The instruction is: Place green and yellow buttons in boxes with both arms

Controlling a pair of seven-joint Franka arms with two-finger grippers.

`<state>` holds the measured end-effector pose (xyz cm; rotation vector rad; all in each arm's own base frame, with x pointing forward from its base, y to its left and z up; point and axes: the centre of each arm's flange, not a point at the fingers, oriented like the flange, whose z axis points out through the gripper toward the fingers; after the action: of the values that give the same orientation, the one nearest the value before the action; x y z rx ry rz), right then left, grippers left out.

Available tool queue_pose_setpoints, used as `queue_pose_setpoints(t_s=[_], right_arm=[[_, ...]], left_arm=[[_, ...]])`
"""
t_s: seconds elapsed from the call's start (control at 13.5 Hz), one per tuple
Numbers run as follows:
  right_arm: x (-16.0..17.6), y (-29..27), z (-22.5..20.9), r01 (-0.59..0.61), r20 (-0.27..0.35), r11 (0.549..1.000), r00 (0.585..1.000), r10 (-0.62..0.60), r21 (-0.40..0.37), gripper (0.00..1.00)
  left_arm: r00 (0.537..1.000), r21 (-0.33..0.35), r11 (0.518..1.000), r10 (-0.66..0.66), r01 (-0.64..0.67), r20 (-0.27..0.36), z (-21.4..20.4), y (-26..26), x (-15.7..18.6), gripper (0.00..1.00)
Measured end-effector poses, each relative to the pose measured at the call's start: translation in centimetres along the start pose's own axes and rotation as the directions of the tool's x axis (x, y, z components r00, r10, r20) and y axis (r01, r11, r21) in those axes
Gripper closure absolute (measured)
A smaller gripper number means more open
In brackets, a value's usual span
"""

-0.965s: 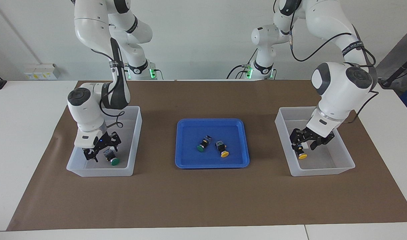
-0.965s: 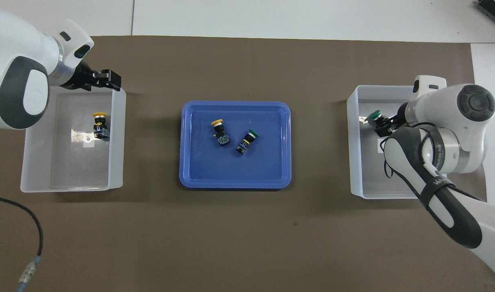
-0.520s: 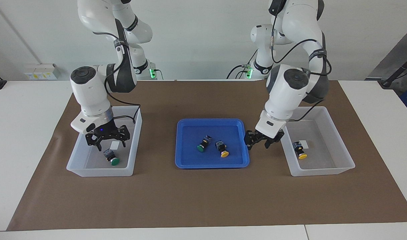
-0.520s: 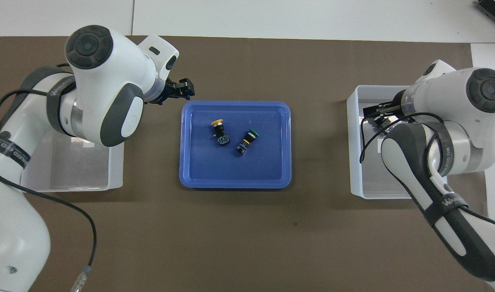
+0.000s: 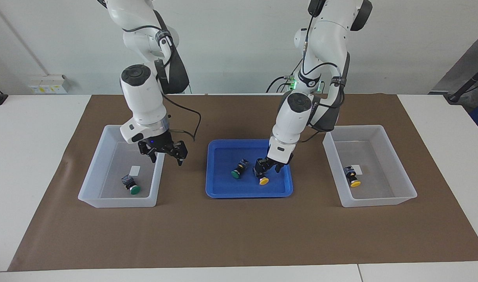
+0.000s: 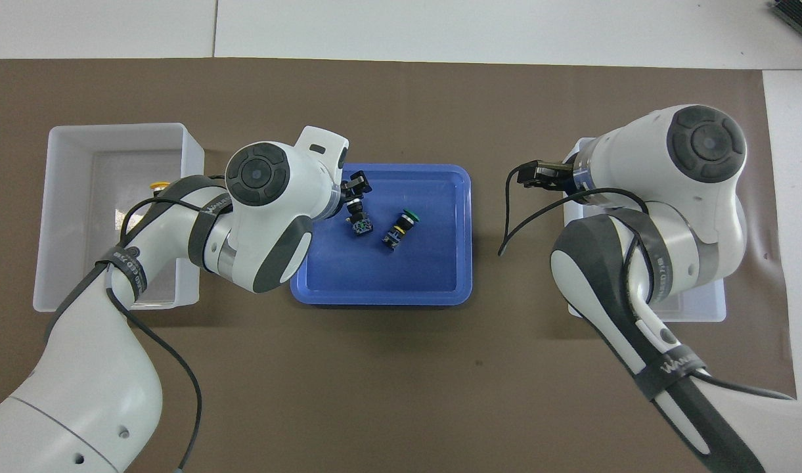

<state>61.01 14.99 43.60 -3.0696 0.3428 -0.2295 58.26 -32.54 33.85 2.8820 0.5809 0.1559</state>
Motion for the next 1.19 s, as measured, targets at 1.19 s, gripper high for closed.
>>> queue_pose_setpoints(t_s=[1.19], right_arm=[[-4.2, -6.0, 1.6, -0.073, 0.069, 0.997, 0.995, 0.071, 0.029, 0.0]], left_arm=[[0.991, -0.09, 0.989, -0.122, 0.118, -0.045, 3.1, 0.0, -3.0, 0.57]])
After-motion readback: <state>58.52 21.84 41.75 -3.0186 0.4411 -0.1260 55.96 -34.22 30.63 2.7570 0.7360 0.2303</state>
